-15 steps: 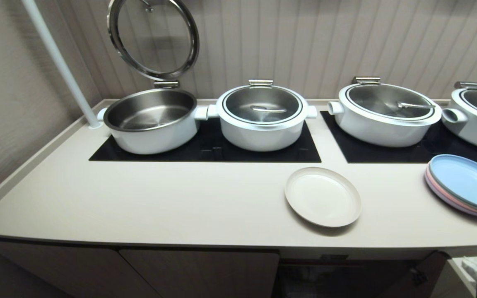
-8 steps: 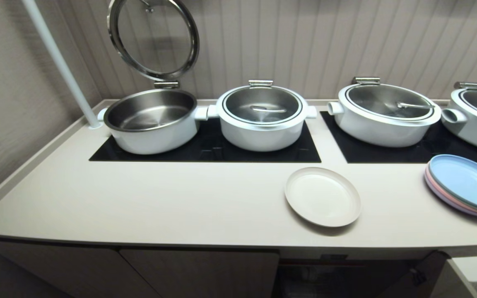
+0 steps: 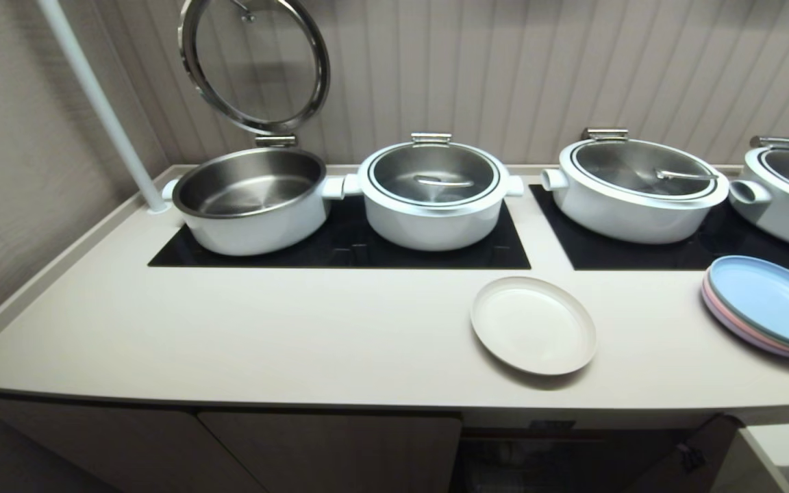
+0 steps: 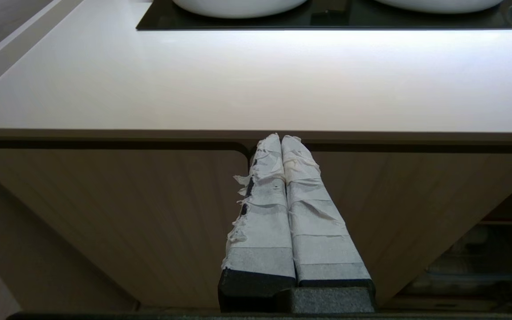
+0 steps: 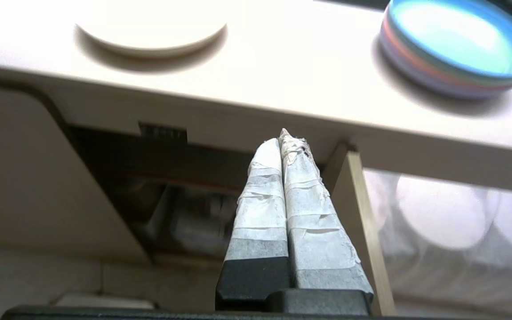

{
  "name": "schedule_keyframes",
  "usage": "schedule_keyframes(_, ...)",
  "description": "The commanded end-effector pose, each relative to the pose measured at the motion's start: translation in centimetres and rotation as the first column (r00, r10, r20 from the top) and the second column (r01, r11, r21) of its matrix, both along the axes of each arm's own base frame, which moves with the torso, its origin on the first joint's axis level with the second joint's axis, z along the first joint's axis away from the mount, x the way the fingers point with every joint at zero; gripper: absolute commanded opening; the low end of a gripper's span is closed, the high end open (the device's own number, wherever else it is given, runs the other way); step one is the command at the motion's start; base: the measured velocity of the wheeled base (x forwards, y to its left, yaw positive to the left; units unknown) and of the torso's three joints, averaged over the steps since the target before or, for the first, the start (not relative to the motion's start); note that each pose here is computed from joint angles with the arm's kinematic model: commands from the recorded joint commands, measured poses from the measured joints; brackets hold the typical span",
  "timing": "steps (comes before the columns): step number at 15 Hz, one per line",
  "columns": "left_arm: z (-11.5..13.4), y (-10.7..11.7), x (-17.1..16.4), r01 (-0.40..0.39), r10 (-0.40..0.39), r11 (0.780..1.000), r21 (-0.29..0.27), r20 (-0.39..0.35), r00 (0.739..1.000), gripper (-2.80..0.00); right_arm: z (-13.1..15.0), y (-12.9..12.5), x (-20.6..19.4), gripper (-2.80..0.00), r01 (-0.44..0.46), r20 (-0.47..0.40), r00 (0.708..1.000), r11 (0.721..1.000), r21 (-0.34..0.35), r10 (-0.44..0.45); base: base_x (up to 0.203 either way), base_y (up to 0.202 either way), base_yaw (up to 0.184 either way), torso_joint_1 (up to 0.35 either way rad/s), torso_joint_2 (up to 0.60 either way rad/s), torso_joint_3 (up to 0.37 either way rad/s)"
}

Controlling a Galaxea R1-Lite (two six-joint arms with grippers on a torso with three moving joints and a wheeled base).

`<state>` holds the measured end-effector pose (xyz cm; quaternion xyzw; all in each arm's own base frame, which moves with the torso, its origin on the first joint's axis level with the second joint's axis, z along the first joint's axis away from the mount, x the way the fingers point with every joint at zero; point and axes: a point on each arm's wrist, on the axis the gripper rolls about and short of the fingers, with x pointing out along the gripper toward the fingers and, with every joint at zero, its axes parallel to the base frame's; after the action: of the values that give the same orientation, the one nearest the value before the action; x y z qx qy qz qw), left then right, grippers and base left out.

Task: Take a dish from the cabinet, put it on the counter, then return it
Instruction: Pick up the plate from the table

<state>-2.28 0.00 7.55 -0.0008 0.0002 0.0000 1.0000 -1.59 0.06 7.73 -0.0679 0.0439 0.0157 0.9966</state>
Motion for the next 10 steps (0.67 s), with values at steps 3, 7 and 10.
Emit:
schedule_keyframes(3, 0.00, 0.00, 0.00, 0.000, 0.000, 1.000, 0.000, 0.000, 1.000, -2.80, -0.20, 0.00, -0.69, -2.80, 0.001, 0.088, 0.996, 1.000, -0.002, -0.001, 0.000, 0.000, 0.000, 0.000, 0.00, 0.000)
schedule_keyframes(7, 0.00, 0.00, 0.00, 0.000, 0.000, 1.000, 0.000, 0.000, 1.000, -2.80, -0.20, 0.01, -0.69, -2.80, 0.002, 0.088, 0.996, 1.000, -0.002, -0.002, 0.000, 0.000, 0.000, 0.000, 0.00, 0.000)
schedule_keyframes(10, 0.00, 0.00, 0.00, 0.000, 0.000, 1.000, 0.000, 0.000, 1.000, -2.80, -0.20, 0.00, -0.69, -2.80, 0.001, 0.088, 0.996, 1.000, -0.002, -0.001, 0.000, 0.000, 0.000, 0.000, 0.00, 0.000)
